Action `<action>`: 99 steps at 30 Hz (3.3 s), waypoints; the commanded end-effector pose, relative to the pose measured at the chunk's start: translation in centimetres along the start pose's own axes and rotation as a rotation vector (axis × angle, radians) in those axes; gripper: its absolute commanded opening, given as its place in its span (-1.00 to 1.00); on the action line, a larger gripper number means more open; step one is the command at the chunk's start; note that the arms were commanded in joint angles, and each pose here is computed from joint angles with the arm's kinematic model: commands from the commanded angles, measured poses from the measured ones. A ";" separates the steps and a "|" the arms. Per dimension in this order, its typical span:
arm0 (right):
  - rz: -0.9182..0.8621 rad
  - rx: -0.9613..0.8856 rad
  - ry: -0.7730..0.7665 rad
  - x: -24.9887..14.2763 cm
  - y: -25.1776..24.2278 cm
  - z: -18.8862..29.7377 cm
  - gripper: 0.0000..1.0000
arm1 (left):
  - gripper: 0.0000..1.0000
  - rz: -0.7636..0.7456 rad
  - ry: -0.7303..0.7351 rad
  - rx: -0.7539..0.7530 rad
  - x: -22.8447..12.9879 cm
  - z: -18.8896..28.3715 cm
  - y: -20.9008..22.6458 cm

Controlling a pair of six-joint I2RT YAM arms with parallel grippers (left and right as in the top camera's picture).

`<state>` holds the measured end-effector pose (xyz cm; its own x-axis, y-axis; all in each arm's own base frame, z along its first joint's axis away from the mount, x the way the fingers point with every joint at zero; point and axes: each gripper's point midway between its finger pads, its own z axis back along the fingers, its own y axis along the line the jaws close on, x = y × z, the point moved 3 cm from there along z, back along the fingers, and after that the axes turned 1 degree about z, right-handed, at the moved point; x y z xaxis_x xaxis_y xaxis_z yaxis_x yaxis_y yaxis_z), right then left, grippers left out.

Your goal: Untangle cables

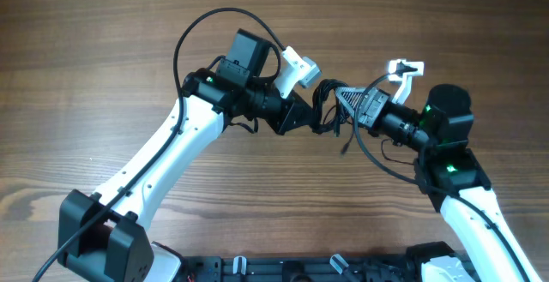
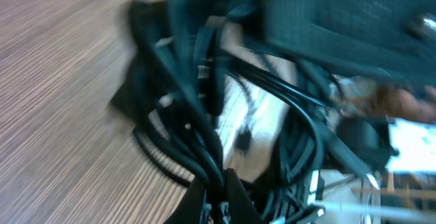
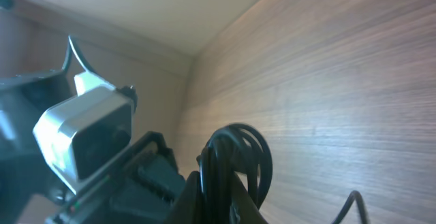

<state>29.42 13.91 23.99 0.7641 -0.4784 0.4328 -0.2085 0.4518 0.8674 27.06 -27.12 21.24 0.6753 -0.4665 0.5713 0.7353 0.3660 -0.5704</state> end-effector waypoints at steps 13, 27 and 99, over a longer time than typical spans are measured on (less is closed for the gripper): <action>-0.038 -0.211 0.087 -0.5 -8.9 -3.5 0.42 | -0.92 -0.197 -0.191 -0.428 1.1 4.1 -3.3; 0.243 -0.231 -0.047 2.5 -6.3 0.4 0.99 | -0.92 0.037 -0.186 -0.224 0.4 6.4 2.0; 0.161 0.397 0.381 -2.6 -3.7 0.8 -0.91 | 0.54 0.173 -0.005 0.159 -0.1 -0.8 2.0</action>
<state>27.94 12.68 19.20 0.8530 -0.1079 0.5106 -0.4867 0.1888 0.8529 27.36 -27.20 20.37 0.7744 -0.4082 0.4834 0.6292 0.4164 -0.6563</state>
